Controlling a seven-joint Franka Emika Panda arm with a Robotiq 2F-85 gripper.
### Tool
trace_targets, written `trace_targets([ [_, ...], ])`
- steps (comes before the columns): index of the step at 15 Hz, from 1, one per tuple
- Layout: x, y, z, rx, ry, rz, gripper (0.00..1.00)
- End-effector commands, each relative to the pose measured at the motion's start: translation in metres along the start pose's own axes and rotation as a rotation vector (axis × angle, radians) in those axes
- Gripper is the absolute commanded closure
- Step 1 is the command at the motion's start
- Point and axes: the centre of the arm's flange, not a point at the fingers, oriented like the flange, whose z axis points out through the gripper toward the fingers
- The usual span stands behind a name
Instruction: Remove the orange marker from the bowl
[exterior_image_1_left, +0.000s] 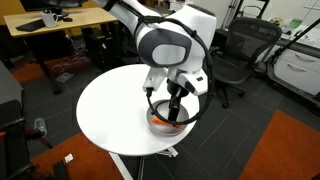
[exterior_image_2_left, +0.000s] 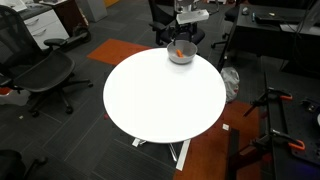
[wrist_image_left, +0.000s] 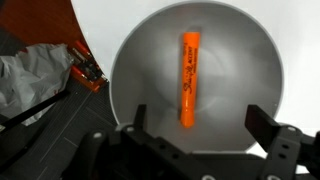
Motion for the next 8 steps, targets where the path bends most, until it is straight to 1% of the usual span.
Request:
trace_targets([
  [1,0.015,-0.007,0.01,-0.008,-0.015,0.003,0.0],
  [8,0.018,-0.009,0.031,-0.023,-0.033,-0.004,0.0],
])
